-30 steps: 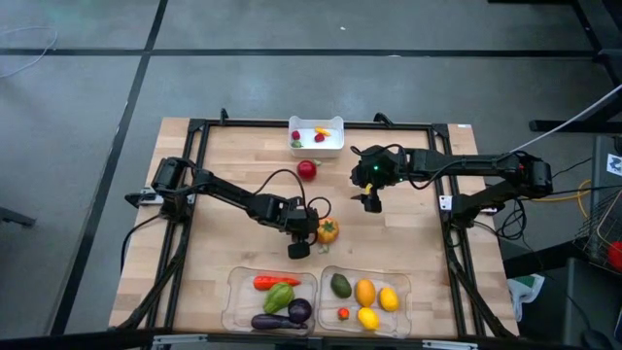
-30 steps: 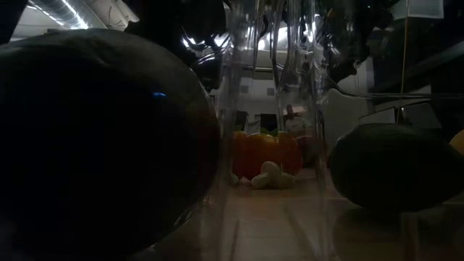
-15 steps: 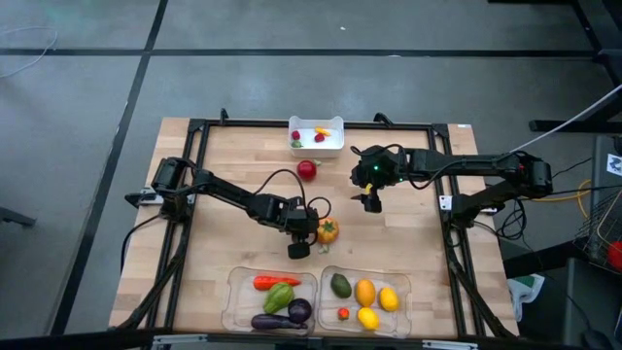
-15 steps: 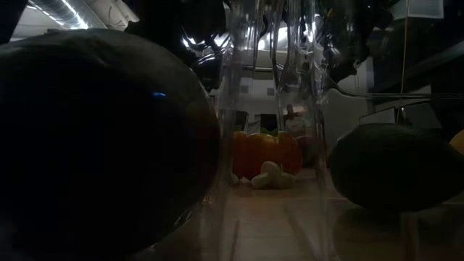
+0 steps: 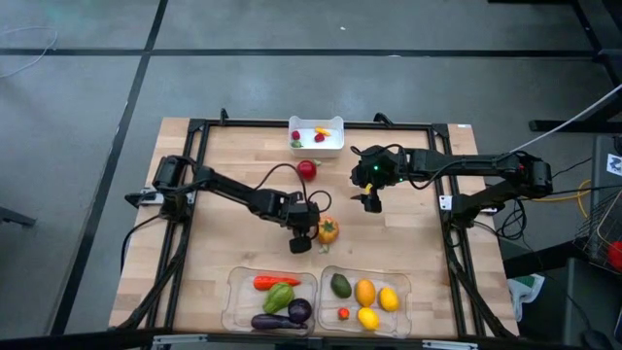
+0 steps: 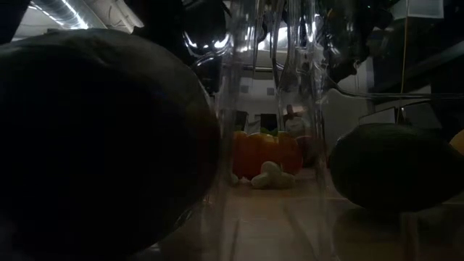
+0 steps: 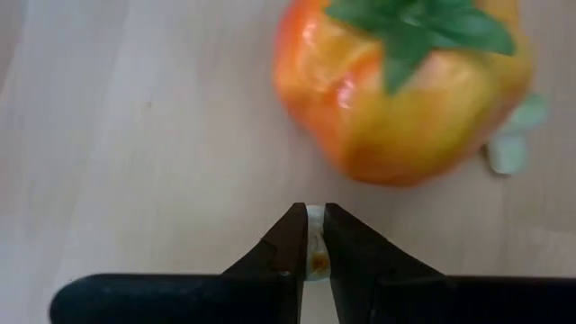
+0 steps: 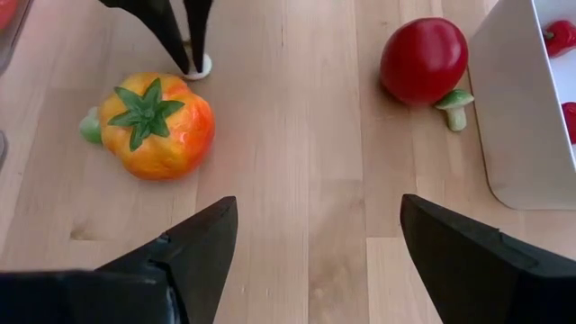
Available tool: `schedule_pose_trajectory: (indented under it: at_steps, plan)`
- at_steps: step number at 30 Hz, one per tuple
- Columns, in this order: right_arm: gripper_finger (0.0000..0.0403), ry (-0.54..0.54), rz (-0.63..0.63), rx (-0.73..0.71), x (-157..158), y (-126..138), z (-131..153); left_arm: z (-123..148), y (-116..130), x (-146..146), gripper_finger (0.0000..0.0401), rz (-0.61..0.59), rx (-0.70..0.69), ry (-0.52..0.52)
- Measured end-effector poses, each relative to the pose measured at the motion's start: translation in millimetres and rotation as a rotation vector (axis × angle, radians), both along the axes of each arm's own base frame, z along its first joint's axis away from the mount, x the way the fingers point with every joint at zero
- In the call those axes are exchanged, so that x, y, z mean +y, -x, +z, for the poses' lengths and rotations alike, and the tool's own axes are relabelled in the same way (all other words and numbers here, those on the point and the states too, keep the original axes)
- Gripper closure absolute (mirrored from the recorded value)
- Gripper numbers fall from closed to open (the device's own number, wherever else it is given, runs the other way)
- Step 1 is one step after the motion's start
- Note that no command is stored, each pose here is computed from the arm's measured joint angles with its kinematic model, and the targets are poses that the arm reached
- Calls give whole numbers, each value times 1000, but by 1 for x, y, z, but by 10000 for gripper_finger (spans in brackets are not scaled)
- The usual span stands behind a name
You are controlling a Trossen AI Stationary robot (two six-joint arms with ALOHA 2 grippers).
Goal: Sort produce into baskets
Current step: Put the mushroom into the white bin
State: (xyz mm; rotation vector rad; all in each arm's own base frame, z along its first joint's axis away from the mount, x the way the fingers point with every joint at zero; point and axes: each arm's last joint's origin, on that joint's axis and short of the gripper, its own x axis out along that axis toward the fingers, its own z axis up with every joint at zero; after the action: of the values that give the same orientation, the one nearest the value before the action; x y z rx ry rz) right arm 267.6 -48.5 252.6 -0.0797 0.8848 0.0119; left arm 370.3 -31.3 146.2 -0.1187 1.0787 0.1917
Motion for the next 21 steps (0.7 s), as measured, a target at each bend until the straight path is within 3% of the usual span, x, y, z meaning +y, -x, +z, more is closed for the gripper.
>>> schedule_pose_trajectory:
  at_steps: [8,21]
  plan:
    - [95,0,0,0,0,0,0,2,0,18,368,5,2,-23]
    - [95,0,0,0,0,0,0,51,13,74,368,85,-114,-73]
